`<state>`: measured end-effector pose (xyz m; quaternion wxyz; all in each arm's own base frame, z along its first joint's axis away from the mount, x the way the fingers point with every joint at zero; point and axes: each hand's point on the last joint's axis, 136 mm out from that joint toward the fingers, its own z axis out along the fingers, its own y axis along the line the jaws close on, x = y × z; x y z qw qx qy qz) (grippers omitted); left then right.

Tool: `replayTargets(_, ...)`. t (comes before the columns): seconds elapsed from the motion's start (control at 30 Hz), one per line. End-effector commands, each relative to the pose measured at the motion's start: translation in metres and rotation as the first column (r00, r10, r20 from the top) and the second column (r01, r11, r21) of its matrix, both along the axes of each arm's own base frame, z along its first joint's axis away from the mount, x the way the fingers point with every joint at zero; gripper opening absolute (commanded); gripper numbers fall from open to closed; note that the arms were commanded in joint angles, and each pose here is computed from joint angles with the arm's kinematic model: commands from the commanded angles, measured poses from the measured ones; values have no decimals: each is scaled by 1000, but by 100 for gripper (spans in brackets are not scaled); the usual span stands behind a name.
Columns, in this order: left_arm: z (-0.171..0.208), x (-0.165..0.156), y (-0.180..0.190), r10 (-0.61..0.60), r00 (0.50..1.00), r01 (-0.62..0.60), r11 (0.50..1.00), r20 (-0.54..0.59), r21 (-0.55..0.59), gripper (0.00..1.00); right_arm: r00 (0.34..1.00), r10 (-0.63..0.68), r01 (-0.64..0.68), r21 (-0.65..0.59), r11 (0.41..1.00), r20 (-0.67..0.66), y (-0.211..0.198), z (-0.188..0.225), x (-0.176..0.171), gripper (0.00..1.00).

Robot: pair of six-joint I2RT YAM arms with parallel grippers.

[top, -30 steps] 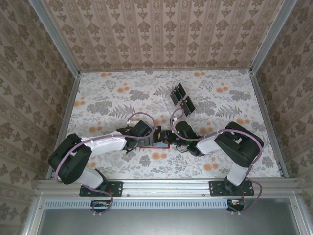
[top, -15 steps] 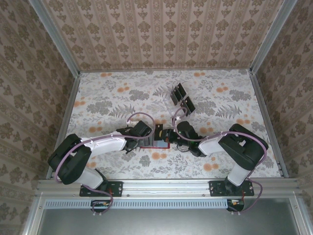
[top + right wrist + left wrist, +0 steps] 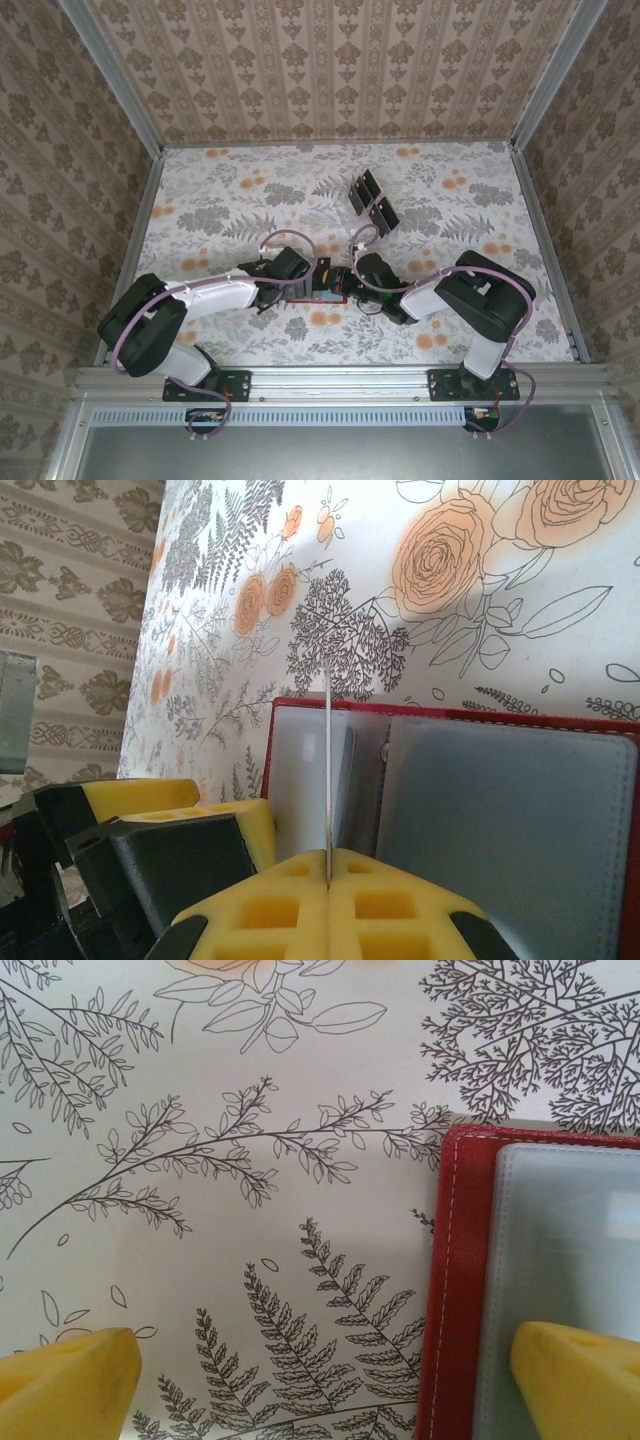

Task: Put the credit cards into the card holder

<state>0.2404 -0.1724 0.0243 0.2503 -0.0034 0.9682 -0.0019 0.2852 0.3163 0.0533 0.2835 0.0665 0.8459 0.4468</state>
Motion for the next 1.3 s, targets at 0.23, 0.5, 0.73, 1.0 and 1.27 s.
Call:
replayTargets(0.23, -17, -19, 16, -7, 997, 11, 998, -75, 57, 100, 999, -37, 37, -12, 999, 4, -8, -9, -4, 0)
replayTargets(0.5, -18, -19, 16, -6, 997, 11, 998, -75, 57, 100, 1000, -18, 18, -12, 1000, -6, -2, -12, -11, 0)
replayTargets(0.73, -18, -20, 16, -9, 997, 13, 998, -77, 57, 100, 1000, -21, 21, -9, 1000, -15, -2, -15, -14, 0)
replayTargets(1.0, -18, -20, 17, -8, 997, 12, 998, -76, 58, 100, 999, -33, 34, 10, 999, -42, -5, -21, -18, 0)
replayTargets(1.27, -17, -19, 17, -10, 997, 15, 998, -73, 59, 100, 997, -27, 29, 29, 999, -75, -4, -29, -25, 0)
